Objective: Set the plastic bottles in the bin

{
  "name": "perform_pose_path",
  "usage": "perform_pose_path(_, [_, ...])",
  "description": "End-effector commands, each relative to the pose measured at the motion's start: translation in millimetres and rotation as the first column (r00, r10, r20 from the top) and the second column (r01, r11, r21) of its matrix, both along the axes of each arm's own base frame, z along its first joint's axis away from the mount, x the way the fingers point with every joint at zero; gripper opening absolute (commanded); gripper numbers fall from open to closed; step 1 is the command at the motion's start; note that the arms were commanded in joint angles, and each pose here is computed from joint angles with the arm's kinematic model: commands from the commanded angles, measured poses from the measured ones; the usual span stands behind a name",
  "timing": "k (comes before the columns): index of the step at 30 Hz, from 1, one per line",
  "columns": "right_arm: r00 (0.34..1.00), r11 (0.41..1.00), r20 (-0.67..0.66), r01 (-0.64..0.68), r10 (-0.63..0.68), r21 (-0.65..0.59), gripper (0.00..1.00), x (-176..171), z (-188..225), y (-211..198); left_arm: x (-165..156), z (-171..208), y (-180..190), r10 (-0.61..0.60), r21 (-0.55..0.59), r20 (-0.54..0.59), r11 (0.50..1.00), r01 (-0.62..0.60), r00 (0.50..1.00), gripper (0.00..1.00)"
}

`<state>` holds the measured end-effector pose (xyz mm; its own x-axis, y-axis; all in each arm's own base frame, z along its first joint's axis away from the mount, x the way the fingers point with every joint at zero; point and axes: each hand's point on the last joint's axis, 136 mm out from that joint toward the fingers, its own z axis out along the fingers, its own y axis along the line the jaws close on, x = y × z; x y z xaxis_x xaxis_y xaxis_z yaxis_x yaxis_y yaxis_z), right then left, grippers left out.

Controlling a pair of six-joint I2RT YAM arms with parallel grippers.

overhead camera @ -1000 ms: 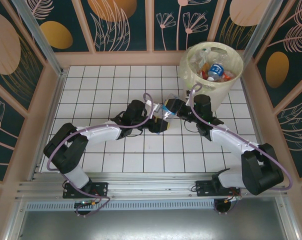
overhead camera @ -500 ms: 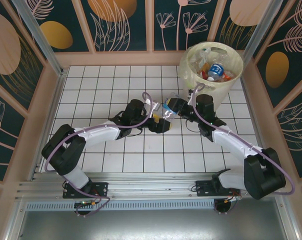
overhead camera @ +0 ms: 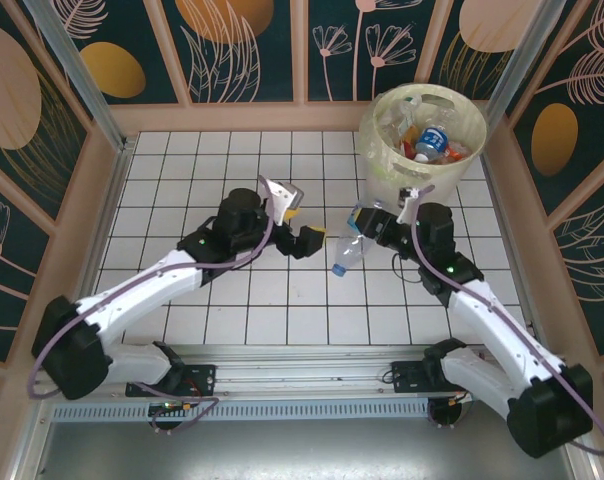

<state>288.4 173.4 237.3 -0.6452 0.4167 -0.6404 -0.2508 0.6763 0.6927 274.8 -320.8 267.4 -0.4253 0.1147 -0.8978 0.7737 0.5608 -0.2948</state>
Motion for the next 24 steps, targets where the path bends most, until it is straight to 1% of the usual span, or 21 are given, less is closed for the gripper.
perform_pose_path(1, [0.998,0.993,0.033,0.064,-0.061,-0.098,0.59,-11.2,-0.9,-23.3,-8.1,36.2,16.1,0.018,-0.008,0.109,1.000,-0.017,0.994,0.99])
perform_pose_path(3, [0.992,0.989,0.098,0.089,-0.078,-0.115,0.60,-16.2,20.0,-31.6,-14.1,55.0,23.3,0.031,-0.047,0.154,0.999,-0.024,0.988,0.99])
perform_pose_path(6, [0.975,0.983,0.203,0.125,-0.096,-0.133,0.60,-18.9,59.3,-40.4,-19.5,56.3,32.5,0.045,-0.053,0.192,0.998,-0.035,0.980,0.99])
perform_pose_path(8, [0.956,0.975,0.265,0.168,-0.125,-0.146,0.60,-17.3,85.2,-48.1,-18.4,53.9,37.0,0.056,-0.026,0.216,0.998,-0.051,0.975,0.99])
perform_pose_path(10, [0.928,0.955,0.325,0.244,-0.180,-0.167,0.60,-13.0,111.2,-61.1,-15.7,49.1,39.9,0.073,-0.010,0.223,0.997,-0.072,0.972,0.99])
perform_pose_path(12, [0.893,0.926,0.381,0.328,-0.241,-0.184,0.60,-5.1,139.8,-75.6,-18.2,49.2,38.1,0.063,-0.032,0.223,0.998,-0.057,0.973,0.99])
perform_pose_path(15, [0.852,0.895,0.442,0.399,-0.281,-0.199,0.60,7.7,177.7,-88.9,-17.7,48.7,39.2,0.071,-0.034,0.223,0.997,-0.065,0.972,0.99])
perform_pose_path(18, [0.821,0.872,0.487,0.441,-0.298,-0.211,0.60,18.8,202.0,-98.0,-16.1,45.3,40.9,0.077,-0.013,0.216,0.997,-0.076,0.973,0.98])
perform_pose_path(22, [0.767,0.824,0.543,0.523,-0.343,-0.218,0.61,34.8,229.9,-119.1,-12.5,39.2,40.0,0.083,0.004,0.210,0.996,-0.086,0.974,0.99])
perform_pose_path(24, [0.746,0.790,0.556,0.565,-0.365,-0.238,0.62,44.9,239.2,-129.7,-12.2,37.8,38.2,0.076,0.008,0.208,0.997,-0.079,0.975,0.99])
